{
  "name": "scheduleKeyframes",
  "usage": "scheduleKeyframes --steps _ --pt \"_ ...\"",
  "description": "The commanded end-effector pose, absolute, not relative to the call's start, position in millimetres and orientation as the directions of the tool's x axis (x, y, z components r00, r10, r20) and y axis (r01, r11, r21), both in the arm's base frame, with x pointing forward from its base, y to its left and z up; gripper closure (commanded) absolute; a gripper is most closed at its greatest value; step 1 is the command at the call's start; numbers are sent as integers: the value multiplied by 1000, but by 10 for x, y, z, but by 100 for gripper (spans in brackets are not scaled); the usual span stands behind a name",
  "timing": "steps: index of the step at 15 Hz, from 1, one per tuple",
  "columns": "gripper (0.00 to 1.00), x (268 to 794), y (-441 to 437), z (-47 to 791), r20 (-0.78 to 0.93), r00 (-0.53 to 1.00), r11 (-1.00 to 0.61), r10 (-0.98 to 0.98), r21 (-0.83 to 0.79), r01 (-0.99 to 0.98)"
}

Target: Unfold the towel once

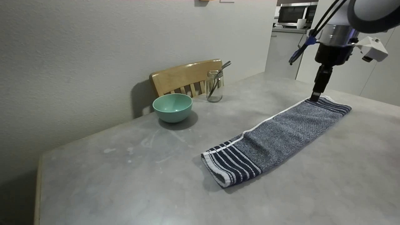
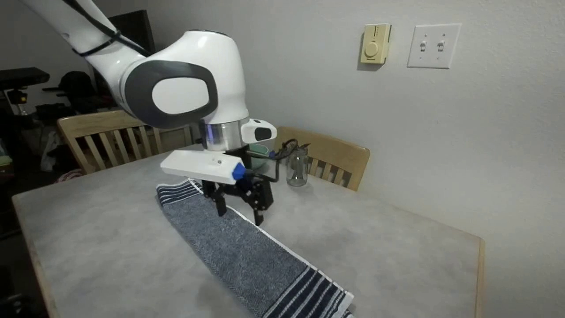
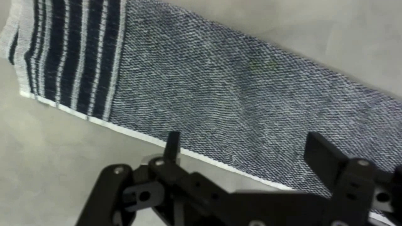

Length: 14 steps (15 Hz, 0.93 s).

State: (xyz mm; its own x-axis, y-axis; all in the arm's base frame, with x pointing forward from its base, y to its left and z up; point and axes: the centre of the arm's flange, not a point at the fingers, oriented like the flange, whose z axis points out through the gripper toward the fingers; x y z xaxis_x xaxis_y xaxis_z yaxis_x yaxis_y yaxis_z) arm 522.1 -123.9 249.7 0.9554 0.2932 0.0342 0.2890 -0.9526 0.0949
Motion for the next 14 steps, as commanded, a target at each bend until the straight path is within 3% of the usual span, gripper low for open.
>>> scheduleKeyframes --steps 1,8,14 --pt "0 5167 -593 2597 5 959 -957 285 51 284" --pt "0 5351 725 2494 -31 884 -884 467 -53 465" --pt "0 5719 1539 2289 29 931 -932 363 -15 363"
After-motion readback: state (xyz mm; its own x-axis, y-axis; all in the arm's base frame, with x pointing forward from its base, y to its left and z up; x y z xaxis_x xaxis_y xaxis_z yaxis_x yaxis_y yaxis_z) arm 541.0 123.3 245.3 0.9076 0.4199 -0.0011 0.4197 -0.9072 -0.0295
